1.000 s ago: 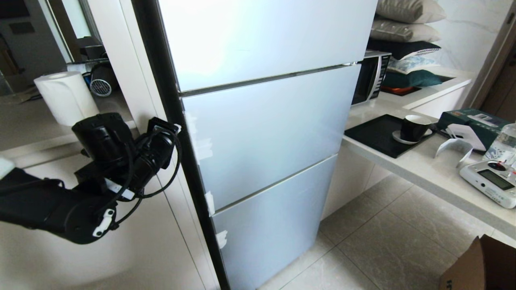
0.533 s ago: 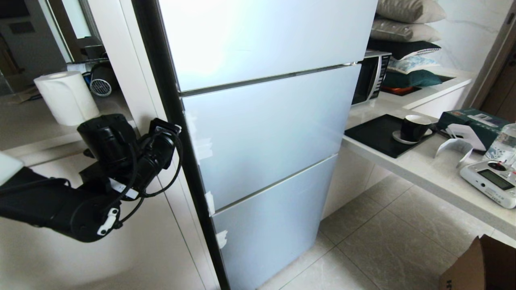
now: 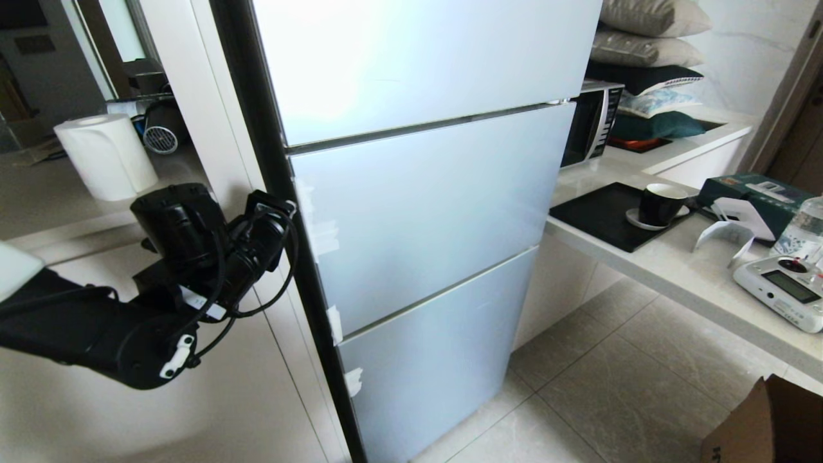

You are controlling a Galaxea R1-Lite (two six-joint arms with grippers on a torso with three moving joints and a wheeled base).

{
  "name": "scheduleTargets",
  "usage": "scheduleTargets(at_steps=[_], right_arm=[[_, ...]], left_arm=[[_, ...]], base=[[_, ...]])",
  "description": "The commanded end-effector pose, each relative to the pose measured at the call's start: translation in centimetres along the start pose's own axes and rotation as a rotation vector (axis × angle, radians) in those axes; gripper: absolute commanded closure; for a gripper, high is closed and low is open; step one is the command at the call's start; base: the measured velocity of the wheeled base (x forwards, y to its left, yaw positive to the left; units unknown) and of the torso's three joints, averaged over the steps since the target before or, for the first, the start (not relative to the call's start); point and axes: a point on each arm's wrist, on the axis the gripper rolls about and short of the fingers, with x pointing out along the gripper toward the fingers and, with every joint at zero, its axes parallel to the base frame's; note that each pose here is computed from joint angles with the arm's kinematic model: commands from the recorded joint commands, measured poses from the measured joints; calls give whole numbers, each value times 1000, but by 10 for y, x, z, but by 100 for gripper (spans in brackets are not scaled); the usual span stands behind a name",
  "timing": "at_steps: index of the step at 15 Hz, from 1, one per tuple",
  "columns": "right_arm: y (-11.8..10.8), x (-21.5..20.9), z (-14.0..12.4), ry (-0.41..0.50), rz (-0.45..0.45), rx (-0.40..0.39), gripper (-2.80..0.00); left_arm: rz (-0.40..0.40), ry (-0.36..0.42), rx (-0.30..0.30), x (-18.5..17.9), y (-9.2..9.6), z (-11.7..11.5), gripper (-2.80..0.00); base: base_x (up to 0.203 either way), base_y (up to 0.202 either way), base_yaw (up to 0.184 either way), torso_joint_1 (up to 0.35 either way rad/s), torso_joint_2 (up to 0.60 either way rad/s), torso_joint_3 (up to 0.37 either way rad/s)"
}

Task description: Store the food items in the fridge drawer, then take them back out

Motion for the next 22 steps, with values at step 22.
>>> scheduleTargets(at_steps=[22], right_arm=[[0, 0, 0, 1, 0, 0, 0]], left_arm=[[-101, 142, 22, -31, -24, -20, 0]], base=[[0, 0, 0, 0, 0, 0]])
